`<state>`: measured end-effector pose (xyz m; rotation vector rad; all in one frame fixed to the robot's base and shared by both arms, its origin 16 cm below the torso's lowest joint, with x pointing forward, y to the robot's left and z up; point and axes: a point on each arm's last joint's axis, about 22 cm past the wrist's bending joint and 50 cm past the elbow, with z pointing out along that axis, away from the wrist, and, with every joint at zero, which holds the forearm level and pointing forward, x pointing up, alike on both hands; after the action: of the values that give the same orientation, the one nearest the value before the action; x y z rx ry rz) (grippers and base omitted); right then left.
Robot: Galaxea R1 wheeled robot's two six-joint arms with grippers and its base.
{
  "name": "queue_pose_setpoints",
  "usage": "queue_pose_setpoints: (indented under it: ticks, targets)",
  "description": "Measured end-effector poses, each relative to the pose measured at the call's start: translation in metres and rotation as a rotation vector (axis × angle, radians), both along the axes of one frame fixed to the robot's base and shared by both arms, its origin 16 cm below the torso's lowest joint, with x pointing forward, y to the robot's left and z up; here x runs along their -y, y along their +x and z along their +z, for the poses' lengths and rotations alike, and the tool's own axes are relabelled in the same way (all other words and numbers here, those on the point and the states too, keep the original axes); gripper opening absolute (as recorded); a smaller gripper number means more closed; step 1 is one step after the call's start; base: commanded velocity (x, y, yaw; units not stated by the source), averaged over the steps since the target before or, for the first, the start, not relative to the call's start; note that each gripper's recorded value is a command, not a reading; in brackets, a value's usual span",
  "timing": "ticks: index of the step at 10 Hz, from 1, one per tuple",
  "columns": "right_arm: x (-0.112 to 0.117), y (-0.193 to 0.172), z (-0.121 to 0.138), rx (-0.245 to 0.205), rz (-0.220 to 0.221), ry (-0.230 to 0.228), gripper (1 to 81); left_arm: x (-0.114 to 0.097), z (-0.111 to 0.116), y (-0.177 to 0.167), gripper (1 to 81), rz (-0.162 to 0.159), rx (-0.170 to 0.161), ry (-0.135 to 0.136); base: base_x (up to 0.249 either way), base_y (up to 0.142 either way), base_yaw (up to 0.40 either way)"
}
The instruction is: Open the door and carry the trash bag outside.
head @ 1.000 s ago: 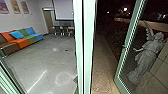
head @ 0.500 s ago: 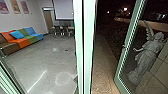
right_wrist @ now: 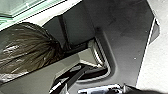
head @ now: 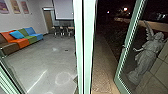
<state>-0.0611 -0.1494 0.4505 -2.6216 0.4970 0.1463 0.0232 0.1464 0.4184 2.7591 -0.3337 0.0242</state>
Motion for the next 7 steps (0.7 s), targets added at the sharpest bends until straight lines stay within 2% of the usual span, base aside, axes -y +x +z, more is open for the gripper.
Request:
queue_pose_setpoints:
  ticks: [7]
  targets:
    - [0.0019, 0.0002, -0.0002, 0.005, 0.008, -0.002, 81.1, 0.0000, 0.0000, -0.0025, 1.0, -0.001, -0.005, 0.000, 0.000, 0.000, -0.095]
